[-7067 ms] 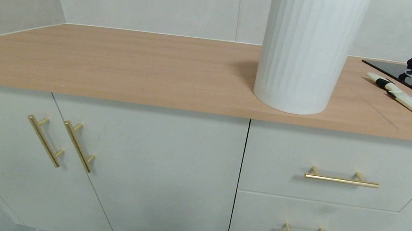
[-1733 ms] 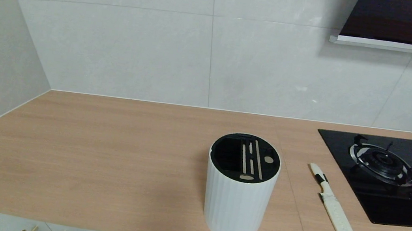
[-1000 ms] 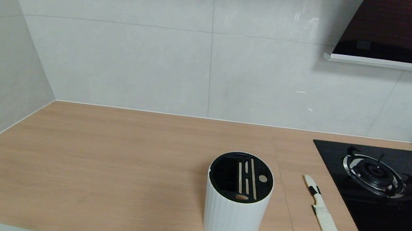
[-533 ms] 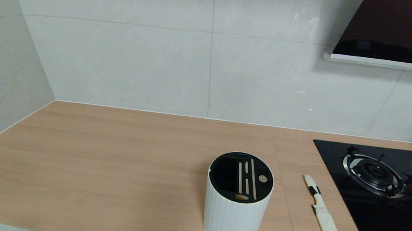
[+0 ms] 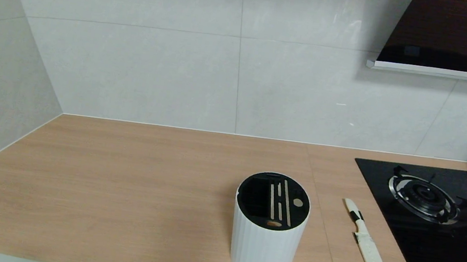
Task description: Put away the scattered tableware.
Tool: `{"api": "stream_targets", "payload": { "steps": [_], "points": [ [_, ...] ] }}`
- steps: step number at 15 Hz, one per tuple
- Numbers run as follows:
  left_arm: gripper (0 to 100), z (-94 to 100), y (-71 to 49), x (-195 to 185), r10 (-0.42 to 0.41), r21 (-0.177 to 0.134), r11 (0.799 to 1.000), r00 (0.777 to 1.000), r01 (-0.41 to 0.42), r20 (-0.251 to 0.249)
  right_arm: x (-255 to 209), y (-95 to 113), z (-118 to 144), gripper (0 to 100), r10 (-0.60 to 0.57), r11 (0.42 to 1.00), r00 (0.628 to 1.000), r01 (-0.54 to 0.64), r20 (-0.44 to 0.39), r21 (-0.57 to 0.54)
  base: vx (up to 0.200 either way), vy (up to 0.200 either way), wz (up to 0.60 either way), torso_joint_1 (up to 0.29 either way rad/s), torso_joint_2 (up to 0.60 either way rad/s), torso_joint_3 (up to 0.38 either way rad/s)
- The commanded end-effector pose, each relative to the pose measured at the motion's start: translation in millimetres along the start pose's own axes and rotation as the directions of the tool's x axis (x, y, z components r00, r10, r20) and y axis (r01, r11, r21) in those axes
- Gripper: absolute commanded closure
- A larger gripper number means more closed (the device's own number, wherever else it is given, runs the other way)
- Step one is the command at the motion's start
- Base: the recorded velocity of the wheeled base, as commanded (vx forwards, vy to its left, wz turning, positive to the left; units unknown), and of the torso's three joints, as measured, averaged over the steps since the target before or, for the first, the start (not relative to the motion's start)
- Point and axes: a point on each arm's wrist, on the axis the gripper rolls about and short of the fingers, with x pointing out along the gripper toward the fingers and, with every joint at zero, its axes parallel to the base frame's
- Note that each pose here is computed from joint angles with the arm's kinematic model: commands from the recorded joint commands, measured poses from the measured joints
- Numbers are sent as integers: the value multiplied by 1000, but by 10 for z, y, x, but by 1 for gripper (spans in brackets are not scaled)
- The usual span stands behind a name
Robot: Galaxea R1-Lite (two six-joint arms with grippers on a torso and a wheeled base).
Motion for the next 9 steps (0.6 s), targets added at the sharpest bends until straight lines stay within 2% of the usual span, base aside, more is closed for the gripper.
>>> {"api": "stream_targets", "payload": {
  "steps": [1, 5, 7, 9],
  "points": [
    [0, 0, 0, 0, -1, 0, 1000, 1000, 1, 0, 435, -56, 175, 0, 52, 997, 965, -38, -258, 62, 0, 0, 0, 0, 0, 0],
    [0, 0, 0, 0, -1, 0, 1000, 1000, 1, 0, 1076, -159, 333, 0, 55, 994, 883, -5, -466, 107, 0, 0, 0, 0, 0, 0],
    [0, 0, 0, 0, -1, 0, 1000, 1000, 1, 0, 1378, -215, 291, 0, 55, 994, 861, 3, -505, 113, 0, 0, 0, 0, 0, 0],
    [0, 0, 0, 0, -1, 0, 1000, 1000, 1, 0, 1770, -279, 206, 0, 59, 993, 855, 1, -515, 115, 0, 0, 0, 0, 0, 0]
  ]
}}
